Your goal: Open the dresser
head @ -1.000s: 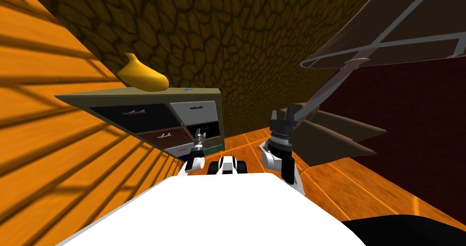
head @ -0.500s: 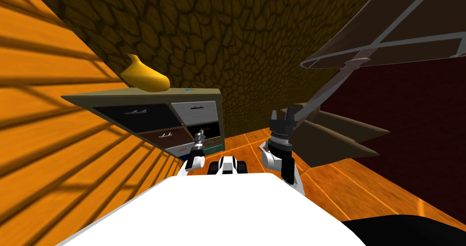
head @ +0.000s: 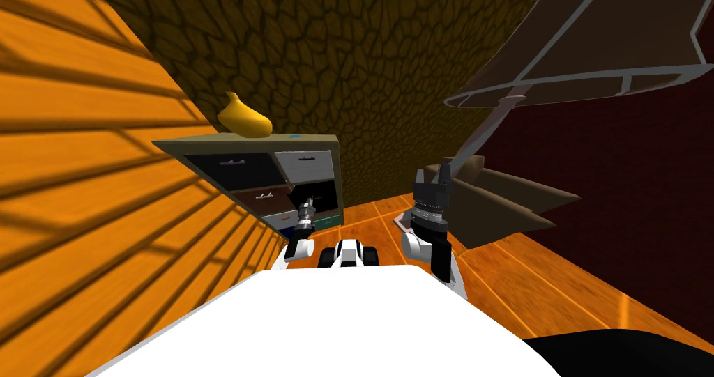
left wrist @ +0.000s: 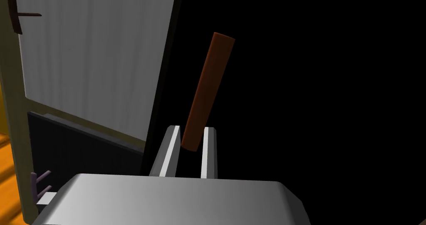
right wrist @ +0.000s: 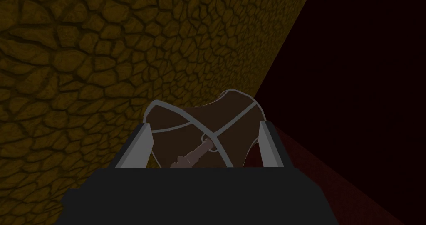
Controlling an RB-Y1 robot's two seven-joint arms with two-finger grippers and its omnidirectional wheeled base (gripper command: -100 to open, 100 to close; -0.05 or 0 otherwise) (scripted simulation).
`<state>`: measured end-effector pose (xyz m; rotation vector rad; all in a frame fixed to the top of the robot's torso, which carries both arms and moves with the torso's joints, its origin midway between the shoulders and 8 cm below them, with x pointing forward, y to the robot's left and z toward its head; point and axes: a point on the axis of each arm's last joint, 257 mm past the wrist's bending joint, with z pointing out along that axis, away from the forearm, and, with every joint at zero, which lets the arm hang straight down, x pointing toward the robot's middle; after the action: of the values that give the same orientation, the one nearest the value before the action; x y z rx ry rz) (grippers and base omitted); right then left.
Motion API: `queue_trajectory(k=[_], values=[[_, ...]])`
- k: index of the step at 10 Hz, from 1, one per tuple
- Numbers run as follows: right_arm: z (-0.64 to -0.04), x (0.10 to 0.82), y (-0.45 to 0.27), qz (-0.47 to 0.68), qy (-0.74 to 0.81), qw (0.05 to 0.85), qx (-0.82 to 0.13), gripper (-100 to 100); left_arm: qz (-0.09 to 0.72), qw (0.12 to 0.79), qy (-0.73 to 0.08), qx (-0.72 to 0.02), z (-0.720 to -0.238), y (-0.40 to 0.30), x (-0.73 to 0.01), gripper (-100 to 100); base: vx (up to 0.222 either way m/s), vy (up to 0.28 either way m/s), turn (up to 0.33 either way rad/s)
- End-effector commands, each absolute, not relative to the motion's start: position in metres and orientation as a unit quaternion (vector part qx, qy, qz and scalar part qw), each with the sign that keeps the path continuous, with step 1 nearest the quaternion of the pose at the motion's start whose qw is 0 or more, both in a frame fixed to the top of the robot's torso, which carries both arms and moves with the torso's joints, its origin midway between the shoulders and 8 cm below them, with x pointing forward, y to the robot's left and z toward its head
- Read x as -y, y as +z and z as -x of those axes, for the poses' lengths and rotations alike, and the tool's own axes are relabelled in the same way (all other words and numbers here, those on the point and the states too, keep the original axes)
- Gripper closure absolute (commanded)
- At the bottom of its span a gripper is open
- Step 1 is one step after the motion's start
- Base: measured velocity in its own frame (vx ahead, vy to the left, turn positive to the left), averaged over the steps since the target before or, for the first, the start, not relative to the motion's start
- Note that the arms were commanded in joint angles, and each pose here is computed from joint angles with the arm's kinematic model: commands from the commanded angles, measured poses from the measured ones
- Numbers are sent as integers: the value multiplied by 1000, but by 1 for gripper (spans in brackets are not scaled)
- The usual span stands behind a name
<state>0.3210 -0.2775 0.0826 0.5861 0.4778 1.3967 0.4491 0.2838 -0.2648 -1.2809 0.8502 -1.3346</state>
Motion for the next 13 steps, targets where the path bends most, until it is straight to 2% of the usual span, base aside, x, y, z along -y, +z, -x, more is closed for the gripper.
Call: queue_trajectory(k=[1,2,3,12,13], values=[[-321,278,83,-263,627,701,-215,0,537,522,-558,-358,-447,-267,-281,100,-195,-30,13],[-321,278,83,-263,627,701,-214,0,538,521,-557,-359,-446,-267,-280,100,-187,-67,14],[-321,278,83,-263,627,701,-214,0,532,524,-562,-357,-457,-251,-279,-100,-108,-43,43],[-321,278,83,-263,627,701,-215,0,530,519,-564,-363,-482,-213,-275,-100,-21,-1,19],[-321,278,83,-263,627,701,-215,0,532,517,-563,-365,-482,-214,-274,0,0,0,0]])
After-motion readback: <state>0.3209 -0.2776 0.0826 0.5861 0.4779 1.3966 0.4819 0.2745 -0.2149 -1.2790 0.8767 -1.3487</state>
